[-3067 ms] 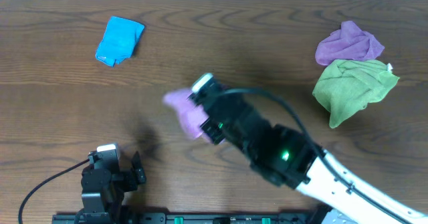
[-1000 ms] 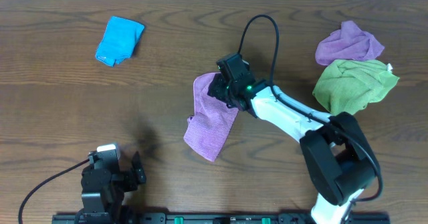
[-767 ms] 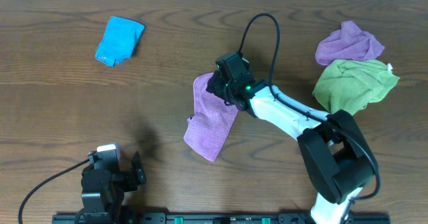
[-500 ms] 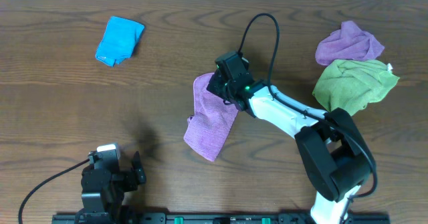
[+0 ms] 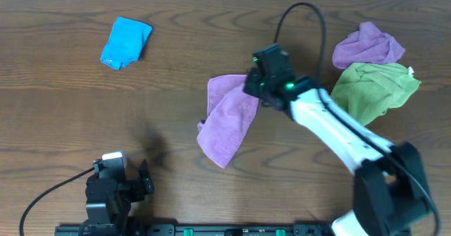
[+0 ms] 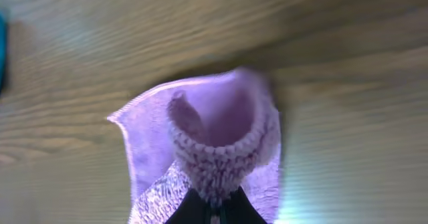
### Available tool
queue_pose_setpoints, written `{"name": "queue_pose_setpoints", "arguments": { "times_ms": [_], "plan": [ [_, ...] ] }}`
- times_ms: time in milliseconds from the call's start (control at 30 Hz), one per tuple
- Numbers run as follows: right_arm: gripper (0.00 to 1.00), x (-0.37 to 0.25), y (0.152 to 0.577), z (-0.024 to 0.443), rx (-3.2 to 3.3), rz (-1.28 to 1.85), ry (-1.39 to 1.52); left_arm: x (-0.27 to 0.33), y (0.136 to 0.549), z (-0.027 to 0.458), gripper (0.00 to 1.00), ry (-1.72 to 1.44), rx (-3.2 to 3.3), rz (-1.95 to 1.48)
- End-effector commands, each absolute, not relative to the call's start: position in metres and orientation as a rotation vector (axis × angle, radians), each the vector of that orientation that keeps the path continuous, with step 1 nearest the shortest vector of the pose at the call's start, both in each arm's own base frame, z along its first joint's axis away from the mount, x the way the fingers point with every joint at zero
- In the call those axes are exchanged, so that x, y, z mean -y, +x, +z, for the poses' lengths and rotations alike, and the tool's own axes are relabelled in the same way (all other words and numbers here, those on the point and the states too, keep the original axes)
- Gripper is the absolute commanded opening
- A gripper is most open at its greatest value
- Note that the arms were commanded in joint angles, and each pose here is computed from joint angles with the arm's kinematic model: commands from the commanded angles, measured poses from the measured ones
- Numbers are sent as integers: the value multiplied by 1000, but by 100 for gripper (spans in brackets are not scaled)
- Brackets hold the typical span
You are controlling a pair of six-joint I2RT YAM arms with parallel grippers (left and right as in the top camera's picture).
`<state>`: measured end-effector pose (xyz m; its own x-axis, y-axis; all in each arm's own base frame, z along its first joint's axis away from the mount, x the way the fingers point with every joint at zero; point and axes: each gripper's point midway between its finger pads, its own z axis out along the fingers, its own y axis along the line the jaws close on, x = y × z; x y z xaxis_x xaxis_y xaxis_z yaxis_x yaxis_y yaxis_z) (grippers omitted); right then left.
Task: Fold the cloth
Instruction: 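Lower the purple cloth with the right gripper and spread it flat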
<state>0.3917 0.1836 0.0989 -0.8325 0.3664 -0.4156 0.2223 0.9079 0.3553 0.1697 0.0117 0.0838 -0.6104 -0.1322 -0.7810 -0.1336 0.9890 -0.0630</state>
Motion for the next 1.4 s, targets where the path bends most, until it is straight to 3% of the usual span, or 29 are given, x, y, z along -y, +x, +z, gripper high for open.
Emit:
{"name": "queue_pose_setpoints", "arguments": {
  "times_ms": [0, 67, 200, 267, 400, 567, 767, 900, 1367],
  "plan": [
    [11, -141, 399, 104, -2573, 197, 339, -11, 166, 75, 95, -168, -2264, 11],
    [31, -115, 397, 99, -2594, 98, 370, -11, 166, 75, 95, -168, -2264, 12],
    [52, -73, 398, 95, -2594, -26, 461, -11, 166, 75, 95, -168, -2264, 13],
    [57, -68, 398, 94, -2606, 0, 483, -11, 166, 76, 95, -168, -2263, 12],
    [61, -115, 393, 94, -2691, 319, 189, -11, 166, 75, 95, -168, -2264, 12],
    [63, -198, 358, 109, -2658, 744, -395, -11, 166, 76, 95, -168, -2263, 12],
    [70, -249, 316, 106, -2555, 737, -890, -11, 166, 76, 95, -168, -2263, 12],
    [74, -266, 304, 100, -2506, 636, -1045, -11, 166, 76, 95, -168, -2262, 11],
    [78, -301, 290, 63, -2487, 482, -1191, -10, 166, 76, 95, -178, -2262, -4]
  ]
}}
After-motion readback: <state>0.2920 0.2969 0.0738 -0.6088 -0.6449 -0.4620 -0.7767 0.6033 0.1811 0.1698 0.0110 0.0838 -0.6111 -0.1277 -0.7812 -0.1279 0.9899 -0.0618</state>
